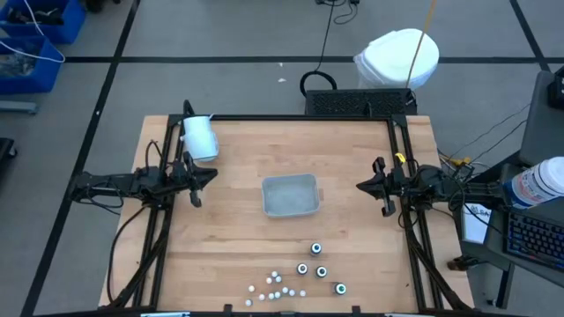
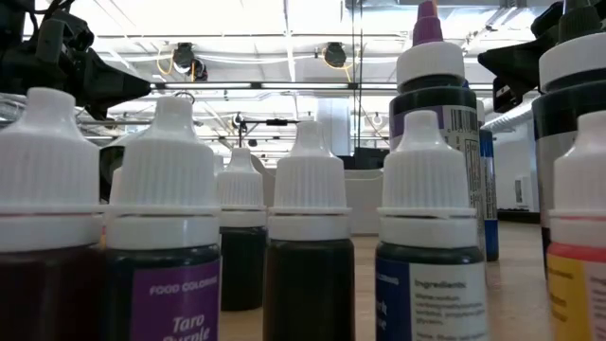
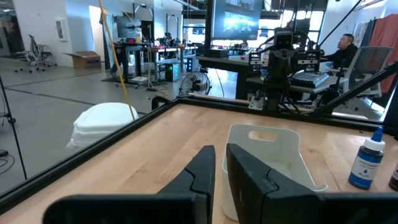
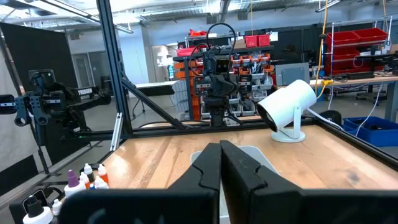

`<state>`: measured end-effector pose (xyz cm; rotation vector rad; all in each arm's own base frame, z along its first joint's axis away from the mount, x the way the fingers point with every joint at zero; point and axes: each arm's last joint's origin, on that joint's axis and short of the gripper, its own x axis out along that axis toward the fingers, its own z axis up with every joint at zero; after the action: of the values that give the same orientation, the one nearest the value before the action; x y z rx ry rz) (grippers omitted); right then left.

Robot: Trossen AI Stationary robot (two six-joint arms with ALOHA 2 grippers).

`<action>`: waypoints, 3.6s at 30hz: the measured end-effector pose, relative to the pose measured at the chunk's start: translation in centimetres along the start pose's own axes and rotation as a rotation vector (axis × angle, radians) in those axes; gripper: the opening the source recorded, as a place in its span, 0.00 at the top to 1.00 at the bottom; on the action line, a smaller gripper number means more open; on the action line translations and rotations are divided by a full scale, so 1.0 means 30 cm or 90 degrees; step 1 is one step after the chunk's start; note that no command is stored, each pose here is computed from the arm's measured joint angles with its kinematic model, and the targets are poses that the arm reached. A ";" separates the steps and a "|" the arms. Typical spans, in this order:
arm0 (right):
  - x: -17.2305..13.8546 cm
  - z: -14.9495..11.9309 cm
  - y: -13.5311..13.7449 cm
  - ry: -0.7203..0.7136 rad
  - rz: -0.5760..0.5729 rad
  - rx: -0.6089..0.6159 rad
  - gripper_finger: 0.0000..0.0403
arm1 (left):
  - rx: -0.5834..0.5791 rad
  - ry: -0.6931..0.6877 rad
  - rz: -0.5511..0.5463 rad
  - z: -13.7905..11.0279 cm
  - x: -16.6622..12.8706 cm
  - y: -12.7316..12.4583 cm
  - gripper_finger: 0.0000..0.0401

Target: Pick & Place food coloring

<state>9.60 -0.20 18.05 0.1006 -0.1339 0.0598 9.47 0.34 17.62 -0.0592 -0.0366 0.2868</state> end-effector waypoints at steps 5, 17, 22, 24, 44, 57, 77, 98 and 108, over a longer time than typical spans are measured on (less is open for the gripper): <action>0.000 0.000 0.000 0.000 0.000 0.000 1.00 | 0.000 0.000 0.000 0.000 0.000 0.000 0.88; 0.000 0.000 0.000 0.000 0.000 0.000 1.00 | 0.000 0.000 0.000 0.000 0.000 0.000 0.88; 0.000 0.000 0.000 0.000 0.000 0.000 1.00 | 0.000 0.000 0.000 0.000 0.000 0.000 0.88; 0.000 0.000 0.000 0.000 0.000 0.000 1.00 | 0.000 0.000 0.000 0.000 0.000 0.000 0.88; 0.000 0.000 0.000 0.000 0.000 0.000 1.00 | -0.008 0.000 0.000 0.000 0.000 0.000 0.88; 0.000 0.016 0.002 -0.032 0.003 -0.024 1.00 | -0.024 -0.006 0.001 0.003 0.000 0.000 0.88; 0.095 0.214 0.084 -0.078 0.095 -0.078 1.00 | 0.009 -0.014 -0.001 0.007 0.000 0.000 0.88; 0.464 0.540 0.525 0.425 0.074 -0.124 1.00 | 0.018 0.007 0.000 -0.003 0.000 0.000 0.88; 0.536 0.445 0.721 0.574 0.055 -0.013 1.00 | 0.018 0.005 0.000 -0.002 0.000 0.000 0.88</action>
<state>22.33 20.74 35.49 0.0394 0.7620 0.1843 9.47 0.34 17.55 -0.0319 -0.0247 0.2869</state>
